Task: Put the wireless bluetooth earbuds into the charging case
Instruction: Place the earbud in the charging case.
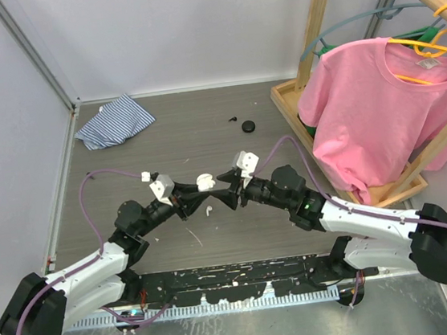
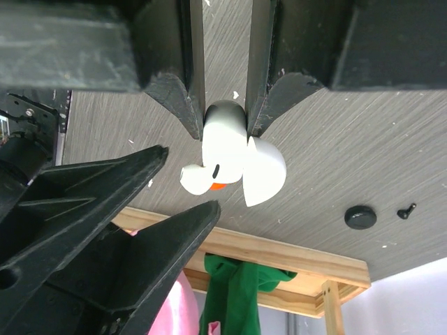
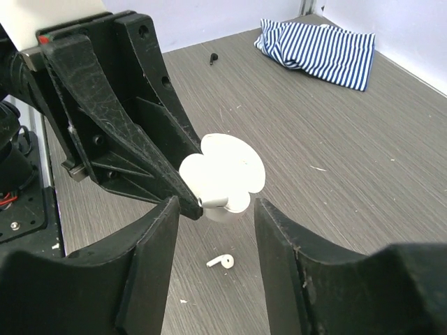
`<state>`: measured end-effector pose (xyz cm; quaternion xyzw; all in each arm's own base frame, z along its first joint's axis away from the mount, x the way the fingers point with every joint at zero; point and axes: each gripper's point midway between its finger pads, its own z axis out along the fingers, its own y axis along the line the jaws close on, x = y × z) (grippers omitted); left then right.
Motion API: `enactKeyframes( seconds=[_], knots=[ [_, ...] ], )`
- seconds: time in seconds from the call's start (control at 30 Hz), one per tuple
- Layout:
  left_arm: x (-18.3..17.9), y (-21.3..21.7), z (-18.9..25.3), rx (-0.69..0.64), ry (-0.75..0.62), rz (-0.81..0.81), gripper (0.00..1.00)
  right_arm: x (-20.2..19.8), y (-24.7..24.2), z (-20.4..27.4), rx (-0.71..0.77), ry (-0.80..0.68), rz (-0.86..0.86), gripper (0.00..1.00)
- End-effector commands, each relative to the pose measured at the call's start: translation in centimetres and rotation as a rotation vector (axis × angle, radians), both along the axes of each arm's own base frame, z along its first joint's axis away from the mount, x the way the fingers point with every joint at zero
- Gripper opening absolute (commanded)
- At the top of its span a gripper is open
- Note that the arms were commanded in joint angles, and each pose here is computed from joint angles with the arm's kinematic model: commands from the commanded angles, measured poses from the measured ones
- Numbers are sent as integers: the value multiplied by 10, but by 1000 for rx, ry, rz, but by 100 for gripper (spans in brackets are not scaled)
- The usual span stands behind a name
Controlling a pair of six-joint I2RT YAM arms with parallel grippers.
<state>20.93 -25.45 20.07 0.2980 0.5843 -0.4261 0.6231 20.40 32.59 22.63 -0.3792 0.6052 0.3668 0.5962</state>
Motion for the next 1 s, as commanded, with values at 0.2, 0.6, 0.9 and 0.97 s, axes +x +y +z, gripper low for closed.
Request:
enactKeyframes(
  seconds=[0.2, 0.6, 0.9, 0.97],
  knots=[
    [18, 9, 16, -26, -33, 108, 0, 10, -9, 46, 122, -19, -99, 58],
    [17, 8, 17, -25, -37, 100, 0, 16, 4, 38, 158, 53, -96, 57],
    [12, 6, 20, -30, -51, 72, 0, 26, 9, 36, 206, 88, -131, 55],
    [11, 6, 21, -32, -55, 68, 0, 28, 8, 36, 209, 88, -149, 53]
  ],
)
